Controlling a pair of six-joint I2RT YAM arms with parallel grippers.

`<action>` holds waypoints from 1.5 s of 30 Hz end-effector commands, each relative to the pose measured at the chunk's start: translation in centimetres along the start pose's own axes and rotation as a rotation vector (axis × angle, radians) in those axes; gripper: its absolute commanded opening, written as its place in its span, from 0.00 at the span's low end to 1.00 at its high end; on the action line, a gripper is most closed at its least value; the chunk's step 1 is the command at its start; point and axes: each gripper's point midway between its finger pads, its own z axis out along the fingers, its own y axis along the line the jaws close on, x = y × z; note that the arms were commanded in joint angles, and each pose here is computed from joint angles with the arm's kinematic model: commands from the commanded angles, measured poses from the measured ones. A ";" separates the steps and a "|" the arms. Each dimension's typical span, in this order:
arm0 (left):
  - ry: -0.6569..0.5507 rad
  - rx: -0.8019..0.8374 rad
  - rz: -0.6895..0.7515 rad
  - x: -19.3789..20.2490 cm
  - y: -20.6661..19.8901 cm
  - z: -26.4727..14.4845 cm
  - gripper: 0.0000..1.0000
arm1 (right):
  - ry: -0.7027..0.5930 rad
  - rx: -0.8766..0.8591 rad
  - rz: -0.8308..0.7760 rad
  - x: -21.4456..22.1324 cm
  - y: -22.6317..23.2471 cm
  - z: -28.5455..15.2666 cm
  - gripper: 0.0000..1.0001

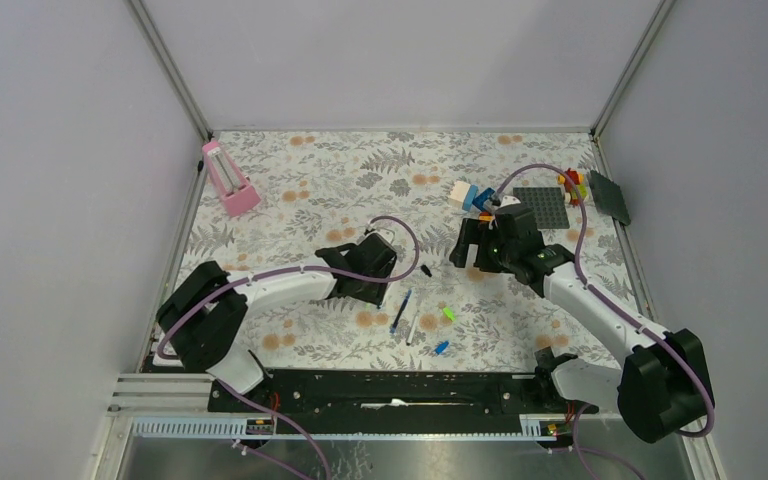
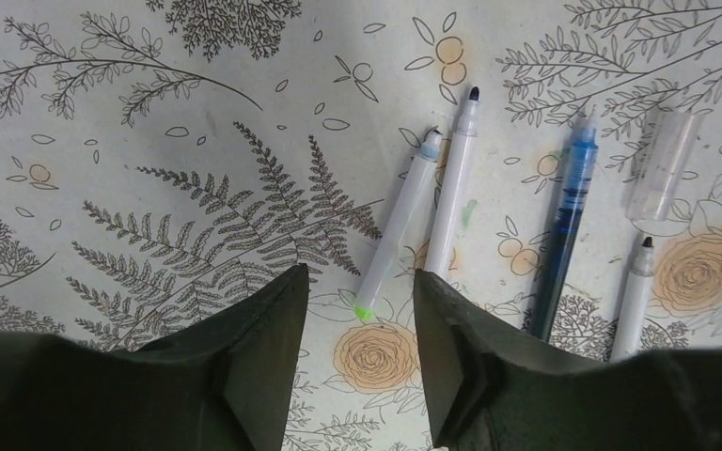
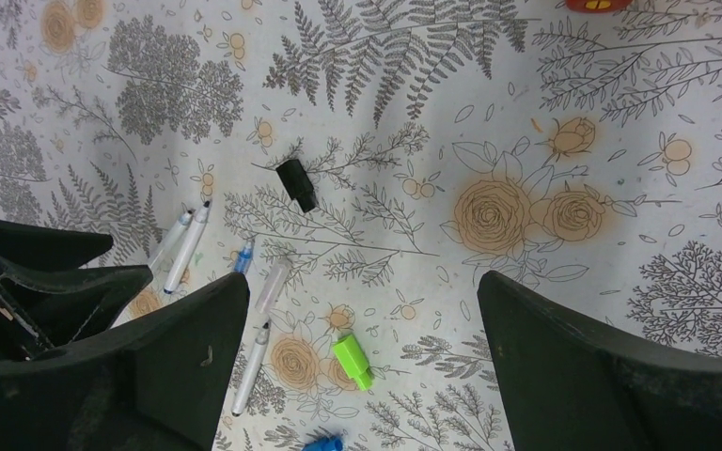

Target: Insert the pens into the pen caps

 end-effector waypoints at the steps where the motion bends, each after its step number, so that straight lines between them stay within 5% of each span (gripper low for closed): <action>1: -0.063 -0.006 0.013 -2.4 -0.5 0.2 0.50 | -0.007 -0.013 -0.028 -0.7 0.9 -0.1 0.99; 30: -0.024 0.024 0.028 -1.1 -1.2 2.4 0.36 | 0.027 0.006 -0.041 0.3 0.4 0.1 0.99; 41: -0.014 0.018 0.023 -0.6 -1.2 3.7 0.19 | 0.039 0.008 -0.042 0.7 0.3 0.1 0.99; 45: -0.021 0.008 0.017 -0.8 -1.1 3.8 0.00 | 0.045 0.008 -0.045 0.8 0.2 0.1 0.99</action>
